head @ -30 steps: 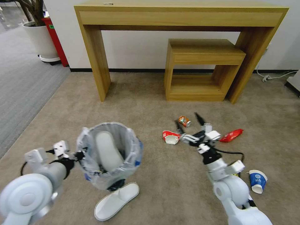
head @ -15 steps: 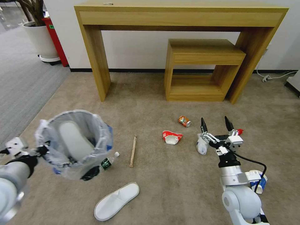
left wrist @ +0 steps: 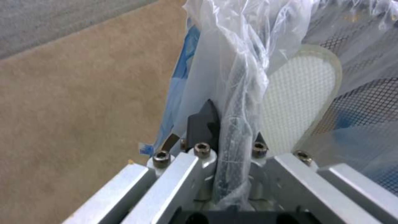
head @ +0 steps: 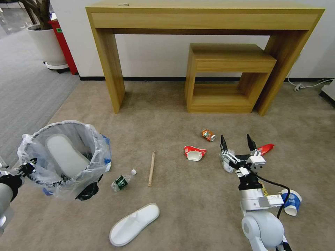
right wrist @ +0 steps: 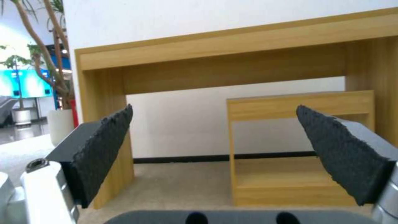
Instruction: Pick up the trash bin and place the garbage on the floor into it.
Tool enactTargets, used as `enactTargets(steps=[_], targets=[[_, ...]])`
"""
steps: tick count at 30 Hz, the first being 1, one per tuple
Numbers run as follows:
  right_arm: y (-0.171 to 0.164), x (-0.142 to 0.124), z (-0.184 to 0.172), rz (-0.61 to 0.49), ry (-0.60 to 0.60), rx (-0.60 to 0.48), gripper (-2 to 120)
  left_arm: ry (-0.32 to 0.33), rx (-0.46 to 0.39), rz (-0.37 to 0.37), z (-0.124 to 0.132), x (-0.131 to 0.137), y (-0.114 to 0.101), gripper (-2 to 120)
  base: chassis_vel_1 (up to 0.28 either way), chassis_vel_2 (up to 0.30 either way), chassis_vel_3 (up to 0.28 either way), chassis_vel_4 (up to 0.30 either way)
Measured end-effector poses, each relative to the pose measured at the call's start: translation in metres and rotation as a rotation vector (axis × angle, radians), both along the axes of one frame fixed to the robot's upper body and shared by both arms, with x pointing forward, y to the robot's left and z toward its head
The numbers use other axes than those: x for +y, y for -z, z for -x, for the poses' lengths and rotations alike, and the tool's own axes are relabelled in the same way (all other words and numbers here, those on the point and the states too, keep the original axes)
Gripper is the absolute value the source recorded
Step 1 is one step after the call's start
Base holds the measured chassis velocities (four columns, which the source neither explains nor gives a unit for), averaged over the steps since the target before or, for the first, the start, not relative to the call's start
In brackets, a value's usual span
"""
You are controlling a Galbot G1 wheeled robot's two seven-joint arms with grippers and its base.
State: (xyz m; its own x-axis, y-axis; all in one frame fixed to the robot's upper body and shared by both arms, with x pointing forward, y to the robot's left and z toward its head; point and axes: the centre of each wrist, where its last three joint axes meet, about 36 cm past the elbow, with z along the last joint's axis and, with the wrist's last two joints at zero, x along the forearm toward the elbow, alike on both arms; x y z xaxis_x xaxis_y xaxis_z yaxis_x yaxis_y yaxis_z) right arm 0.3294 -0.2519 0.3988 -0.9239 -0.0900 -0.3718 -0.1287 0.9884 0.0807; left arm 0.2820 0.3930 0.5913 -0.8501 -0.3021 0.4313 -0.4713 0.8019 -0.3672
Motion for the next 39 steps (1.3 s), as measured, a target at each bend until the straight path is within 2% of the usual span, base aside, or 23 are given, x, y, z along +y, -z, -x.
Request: enactTargets(steps=[11, 15, 18, 19, 21, 22, 23, 27, 29, 30, 32, 35, 39], targets=[[0.005, 0.0, 0.001, -0.022, 0.02, 0.01, 100, 0.003, 0.003, 0.004, -0.004, -0.004, 0.005, 1, 0.224, 0.233, -0.237, -0.252], [0.006, 0.01, 0.006, -0.042, 0.056, 0.095, 100, -0.011, 0.002, -0.006, -0.003, 0.001, 0.003, 1, 0.12, 0.131, -0.135, -0.141], [0.006, 0.023, 0.016, -0.051, 0.098, 0.274, 100, -0.014, 0.004, -0.008, -0.003, 0.002, 0.004, 1, 0.025, 0.008, 0.004, -0.009], [0.006, 0.023, 0.016, -0.051, 0.098, 0.274, 100, -0.014, 0.004, -0.008, -0.003, 0.002, 0.004, 1, 0.0, 0.0, 0.0, 0.0], [0.007, 0.033, 0.02, -0.066, 0.109, 0.386, 100, -0.013, 0.005, -0.007, -0.003, 0.001, 0.006, 1, -0.026, -0.032, 0.014, 0.022], [0.009, 0.041, 0.022, -0.085, 0.106, 0.452, 100, -0.011, 0.008, -0.006, -0.003, 0.0, 0.007, 1, -0.053, -0.05, 0.018, 0.044], [0.009, 0.041, 0.022, -0.085, 0.106, 0.452, 100, -0.011, 0.008, -0.006, -0.003, 0.0, 0.007, 1, -0.053, -0.05, 0.018, 0.044], [0.016, 0.07, 0.027, -0.169, 0.064, 0.658, 100, -0.015, 0.013, -0.008, -0.003, 0.0, 0.009, 1, -0.008, -0.013, 0.006, 0.003], [0.017, 0.072, 0.028, -0.173, 0.062, 0.673, 100, -0.016, 0.013, -0.008, -0.003, 0.0, 0.009, 1, 0.0, 0.0, 0.0, 0.0], [0.021, 0.081, 0.029, -0.186, 0.057, 0.731, 100, -0.017, 0.014, -0.01, -0.003, 0.0, 0.009, 1, 0.0, 0.0, 0.0, 0.0], [0.022, 0.083, 0.029, -0.189, 0.056, 0.744, 100, -0.017, 0.014, -0.01, -0.003, 0.0, 0.009, 1, 0.0, 0.0, 0.0, 0.0], [0.031, 0.101, 0.031, -0.218, 0.053, 0.858, 100, -0.017, 0.016, -0.011, -0.004, 0.0, 0.01, 1, 0.0, 0.0, 0.0, 0.0], [0.036, 0.112, 0.032, -0.238, 0.046, 0.926, 100, -0.017, 0.016, -0.011, -0.004, -0.001, 0.011, 1, 0.0, 0.0, 0.0, 0.0]])
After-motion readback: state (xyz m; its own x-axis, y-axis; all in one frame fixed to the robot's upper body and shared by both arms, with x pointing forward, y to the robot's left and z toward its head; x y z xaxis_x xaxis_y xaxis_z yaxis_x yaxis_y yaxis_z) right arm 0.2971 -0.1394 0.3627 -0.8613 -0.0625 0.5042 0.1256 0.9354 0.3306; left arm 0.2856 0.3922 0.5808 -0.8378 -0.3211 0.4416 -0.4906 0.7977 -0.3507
